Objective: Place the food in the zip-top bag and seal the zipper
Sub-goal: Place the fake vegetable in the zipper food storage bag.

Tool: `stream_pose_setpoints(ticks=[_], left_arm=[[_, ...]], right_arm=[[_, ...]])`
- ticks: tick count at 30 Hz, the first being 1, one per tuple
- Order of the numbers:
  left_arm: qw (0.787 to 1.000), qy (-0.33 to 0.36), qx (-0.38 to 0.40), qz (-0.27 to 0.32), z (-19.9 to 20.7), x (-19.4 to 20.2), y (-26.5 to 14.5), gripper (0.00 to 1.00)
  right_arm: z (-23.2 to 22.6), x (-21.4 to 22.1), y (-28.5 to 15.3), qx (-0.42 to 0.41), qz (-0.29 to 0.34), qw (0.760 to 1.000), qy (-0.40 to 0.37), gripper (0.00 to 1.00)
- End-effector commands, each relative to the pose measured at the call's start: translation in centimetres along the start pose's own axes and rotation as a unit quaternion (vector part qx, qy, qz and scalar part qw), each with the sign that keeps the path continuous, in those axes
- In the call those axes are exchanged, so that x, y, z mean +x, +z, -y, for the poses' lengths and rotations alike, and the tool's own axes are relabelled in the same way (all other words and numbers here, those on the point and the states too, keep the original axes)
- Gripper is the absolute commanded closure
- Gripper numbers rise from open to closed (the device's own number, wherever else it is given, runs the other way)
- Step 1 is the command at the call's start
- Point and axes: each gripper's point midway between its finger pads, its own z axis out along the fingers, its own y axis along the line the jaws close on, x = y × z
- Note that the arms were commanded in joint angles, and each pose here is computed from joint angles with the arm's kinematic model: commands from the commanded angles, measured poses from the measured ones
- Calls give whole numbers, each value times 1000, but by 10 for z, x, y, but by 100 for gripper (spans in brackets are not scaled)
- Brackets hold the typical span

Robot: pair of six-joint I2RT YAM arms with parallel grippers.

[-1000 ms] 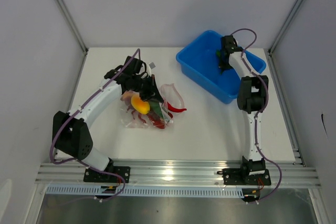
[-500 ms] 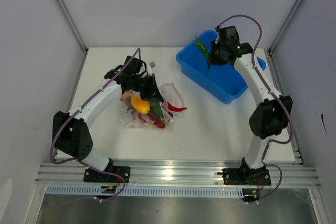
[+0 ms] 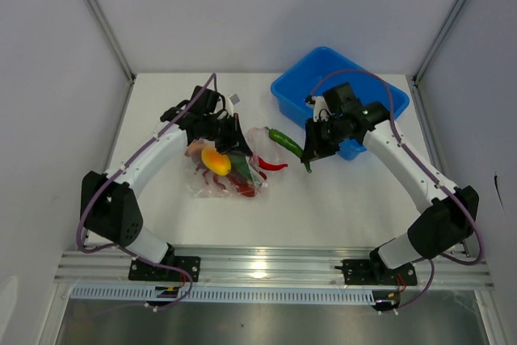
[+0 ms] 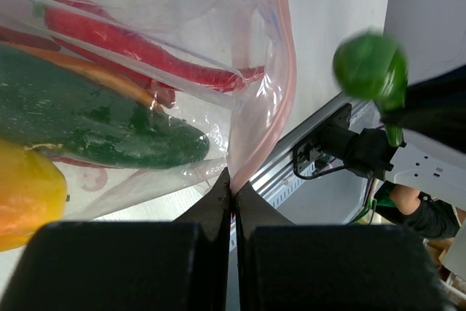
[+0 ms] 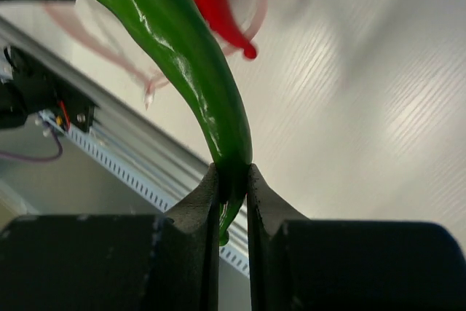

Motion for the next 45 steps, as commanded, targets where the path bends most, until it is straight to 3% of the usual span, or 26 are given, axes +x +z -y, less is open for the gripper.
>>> stream_pose_setpoints(ticks=[1,16,24,28,36,37,39,40,45], left_arm=[[999,26,16,9,9,-6,-4,100],[999,39,25,13,19,-6,-15,99],[998,49,24,17,20,-3,-20,99],[998,52,27,22,24,-4,-25,99],[998,56,31,27,28,0,-32,99],[998,53,30,26,27,1,-32,99],[998,54,32,28,28,1,-33,99],[998,54,32,28,28,1,-33,100],[997,54,36,29,30,1,-34,100]], right_arm=[[-18,23,-14,-17,-17,999,-34,100],[5,36,9,55,-89,994,-41,100],[-21,0,36,38,-90,992,-79,100],[-36,-11,72,39,-120,987,-103,100],[-55,-34,88,38,-94,990,-99,55],[-55,-40,85,43,-80,991,-97,42],[-54,-47,80,48,-69,992,-93,29],[-52,-51,77,56,-58,993,-86,1],[-49,-81,49,29,27,999,-20,1]])
